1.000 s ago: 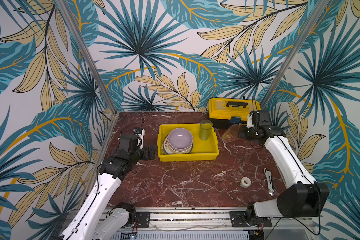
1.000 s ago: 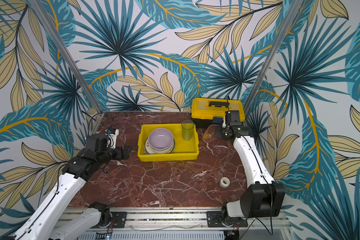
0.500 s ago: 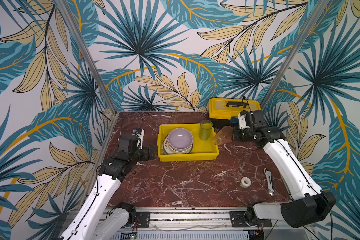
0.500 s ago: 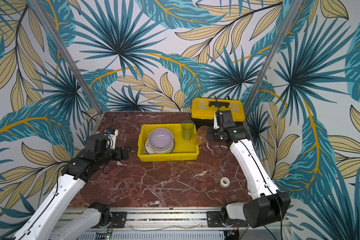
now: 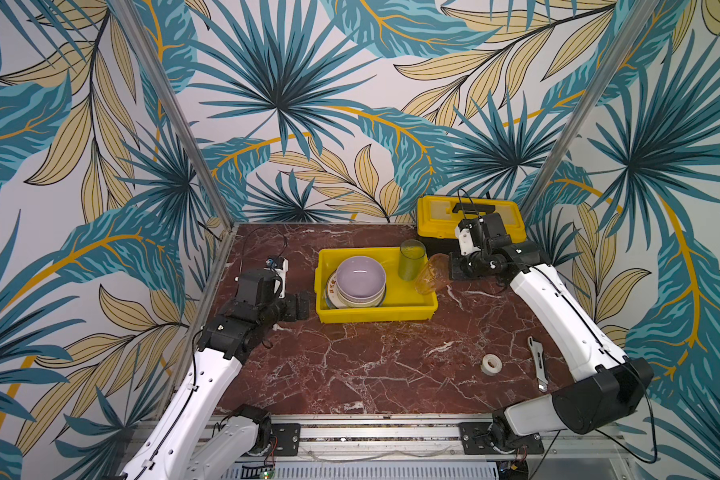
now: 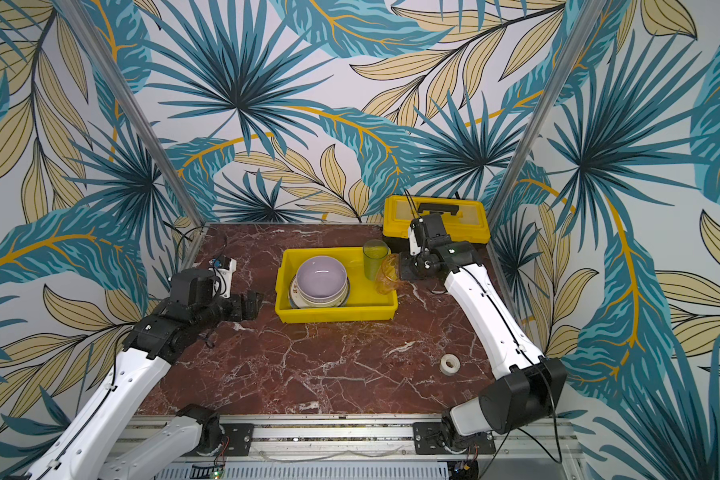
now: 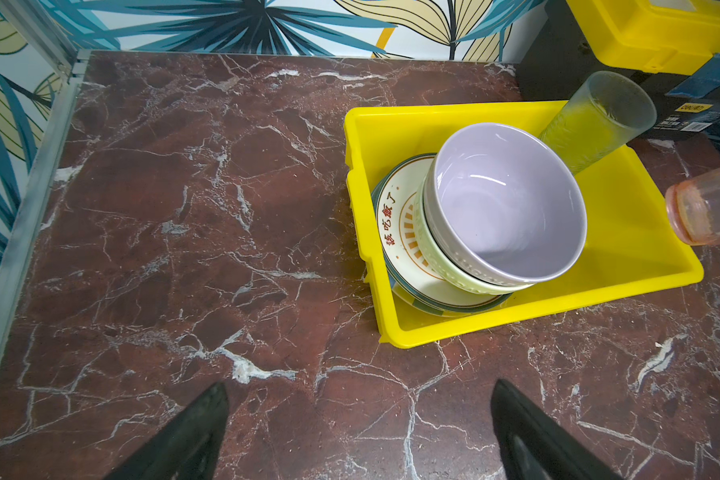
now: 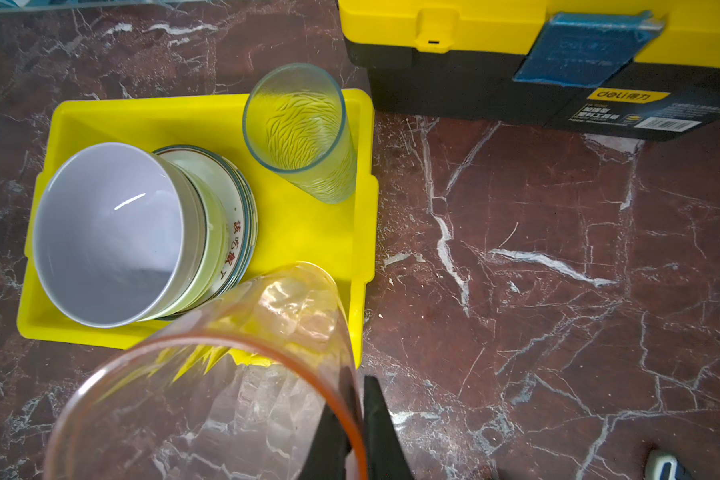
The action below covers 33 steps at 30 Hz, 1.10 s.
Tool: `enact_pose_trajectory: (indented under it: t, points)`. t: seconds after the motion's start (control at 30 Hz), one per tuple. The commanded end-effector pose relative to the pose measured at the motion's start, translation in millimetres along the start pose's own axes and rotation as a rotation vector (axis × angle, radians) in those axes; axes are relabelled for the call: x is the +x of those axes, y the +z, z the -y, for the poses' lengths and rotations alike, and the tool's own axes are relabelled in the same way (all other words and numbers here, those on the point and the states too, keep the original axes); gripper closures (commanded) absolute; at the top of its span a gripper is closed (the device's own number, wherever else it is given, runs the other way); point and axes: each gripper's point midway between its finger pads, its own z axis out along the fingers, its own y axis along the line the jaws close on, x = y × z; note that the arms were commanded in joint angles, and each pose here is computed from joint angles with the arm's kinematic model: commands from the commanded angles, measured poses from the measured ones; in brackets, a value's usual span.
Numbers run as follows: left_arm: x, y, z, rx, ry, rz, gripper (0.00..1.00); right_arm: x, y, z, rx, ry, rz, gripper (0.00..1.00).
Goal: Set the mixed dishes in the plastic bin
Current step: 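Lift the pinkish cup with the right gripper and carry it over the bin, then lower the pinkish cup into the bin beside the clear cup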
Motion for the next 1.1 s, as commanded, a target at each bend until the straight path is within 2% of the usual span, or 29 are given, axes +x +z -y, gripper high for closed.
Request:
enact_pose_trajectory:
  t: [0.0, 0.77, 1.07]
  points:
    - [-3.0, 0.3, -1.6, -0.002, -0.003, 0.023, 0.01, -1.6, 2.1, 0.3, 0.030, -0.040, -0.023, 0.98]
    - [-3.1, 1.9, -0.9, 0.002, -0.007, 0.021, 0.01, 7.4, 44.3, -14.8, 0.101, -0.165, -0.180, 0.97]
    - [-3.1, 1.4, -1.2, 0.001, -0.004, 0.024, 0.01, 16.1, 61.3, -11.9, 0.173, -0.211, -0.249, 0.97]
